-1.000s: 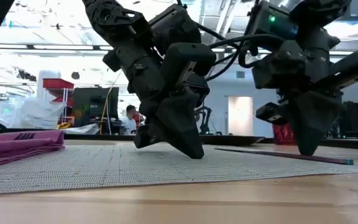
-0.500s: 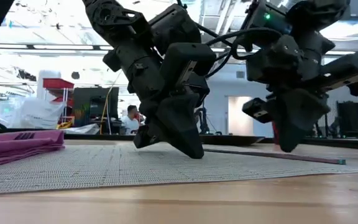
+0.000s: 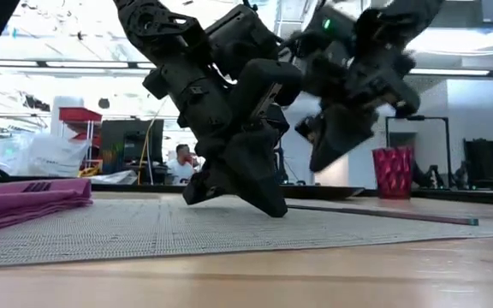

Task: Set table place
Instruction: Put the blue table knife on the gray table mat

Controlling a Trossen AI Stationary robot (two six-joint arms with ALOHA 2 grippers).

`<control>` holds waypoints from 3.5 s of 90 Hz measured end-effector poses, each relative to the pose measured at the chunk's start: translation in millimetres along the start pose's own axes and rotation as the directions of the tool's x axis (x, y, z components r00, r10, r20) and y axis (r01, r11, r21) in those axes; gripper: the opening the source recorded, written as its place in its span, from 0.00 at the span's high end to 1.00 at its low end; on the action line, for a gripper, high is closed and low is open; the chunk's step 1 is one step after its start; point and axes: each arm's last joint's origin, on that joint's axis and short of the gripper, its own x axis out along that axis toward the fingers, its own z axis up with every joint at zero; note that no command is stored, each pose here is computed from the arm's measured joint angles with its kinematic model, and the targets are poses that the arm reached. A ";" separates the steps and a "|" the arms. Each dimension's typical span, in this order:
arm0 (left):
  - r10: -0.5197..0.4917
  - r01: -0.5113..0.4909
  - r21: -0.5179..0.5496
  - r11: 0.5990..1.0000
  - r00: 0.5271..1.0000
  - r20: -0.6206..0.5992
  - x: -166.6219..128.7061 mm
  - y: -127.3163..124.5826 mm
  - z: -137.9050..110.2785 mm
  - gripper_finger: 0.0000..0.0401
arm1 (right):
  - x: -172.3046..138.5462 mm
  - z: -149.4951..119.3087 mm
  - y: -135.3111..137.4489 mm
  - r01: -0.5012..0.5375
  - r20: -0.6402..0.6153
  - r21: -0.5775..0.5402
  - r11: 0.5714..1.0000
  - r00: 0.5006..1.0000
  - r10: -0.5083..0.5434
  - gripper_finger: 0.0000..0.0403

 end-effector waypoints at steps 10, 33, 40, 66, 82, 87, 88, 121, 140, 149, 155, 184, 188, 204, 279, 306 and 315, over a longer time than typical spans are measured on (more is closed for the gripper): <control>0.006 -0.006 -0.001 1.000 1.000 0.007 0.1 -0.3 -0.3 1.00 | 16.9 -2.2 -2.5 -0.060 -0.027 0.004 0.998 0.998 0.060 1.00; 0.013 -0.013 -0.018 1.000 1.000 0.009 0.4 0.3 -1.0 1.00 | 32.9 5.7 2.7 -0.107 -0.100 -0.056 0.993 0.990 0.101 1.00; 0.013 -0.013 -0.023 1.000 1.000 0.004 0.3 0.4 -1.5 1.00 | 32.1 7.3 -1.0 -0.097 -0.109 -0.067 0.993 0.990 0.089 1.00; 0.007 -0.007 -0.008 1.000 1.000 0.007 0.4 -1.5 -1.7 1.00 | 21.2 5.8 -31.4 -0.030 -0.078 -0.038 0.999 0.997 0.027 1.00; 0.007 -0.007 -0.016 1.000 1.000 0.008 0.4 -1.6 -1.7 1.00 | 17.1 2.4 -42.8 0.000 -0.077 -0.019 1.000 0.997 -0.001 1.00; 0.007 -0.007 -0.022 1.000 1.000 0.009 0.4 -1.7 -1.7 1.00 | 16.6 1.1 -45.7 0.008 -0.080 -0.014 1.000 0.997 -0.009 1.00; 0.007 -0.007 -0.024 1.000 1.000 0.008 0.4 -1.8 -1.8 1.00 | 16.4 0.8 -46.2 0.009 -0.081 -0.014 1.000 0.997 -0.010 1.00; 0.010 -0.009 -0.032 0.999 1.000 0.014 0.5 -2.2 -1.9 1.00 | 19.0 14.1 -21.3 -0.059 -0.112 -0.154 0.986 0.993 0.042 1.00; 0.010 -0.009 -0.036 0.999 1.000 0.014 0.5 -2.2 -2.0 1.00 | 24.5 15.7 -18.1 -0.069 -0.101 -0.176 0.982 0.994 0.051 1.00; 0.009 -0.009 -0.041 0.999 1.000 0.010 0.4 -1.9 -2.0 1.00 | 30.2 13.4 -24.5 -0.074 -0.086 -0.173 0.982 0.994 0.060 1.00; 0.006 -0.006 -0.044 0.999 1.000 0.008 0.4 -2.0 -1.8 1.00 | 30.0 10.9 -29.8 -0.071 -0.093 -0.154 0.986 0.994 0.057 1.00; 0.008 -0.008 -0.060 0.998 1.000 0.012 0.6 -2.7 -2.5 1.00 | 25.2 6.1 -51.7 -0.036 -0.100 -0.098 0.995 0.995 0.026 1.00; 0.008 -0.008 -0.060 0.998 1.000 0.012 0.6 -2.7 -2.5 1.00 | 23.2 6.2 -55.2 -0.023 -0.105 -0.096 0.995 0.994 0.013 1.00; 0.007 -0.006 -0.083 0.997 1.000 0.013 0.7 -2.9 -2.5 1.00 | 18.4 3.0 -65.4 -0.001 -0.110 -0.086 0.996 0.994 -0.008 1.00; 0.006 -0.004 -0.134 0.991 1.000 0.012 0.7 -3.1 -2.7 1.00 | 4.3 -10.0 -90.9 0.065 -0.140 -0.039 0.997 0.988 -0.070 1.00; 0.006 -0.005 -0.136 0.991 1.000 0.011 0.7 -3.0 -2.7 1.00 | -15.3 7.0 -76.2 0.081 -0.083 -0.089 0.993 0.993 -0.089 1.00; 0.006 -0.004 -0.135 0.991 1.000 0.012 0.7 -3.1 -2.7 1.00 | -30.2 15.0 -72.4 0.103 -0.038 -0.105 0.989 0.994 -0.107 1.00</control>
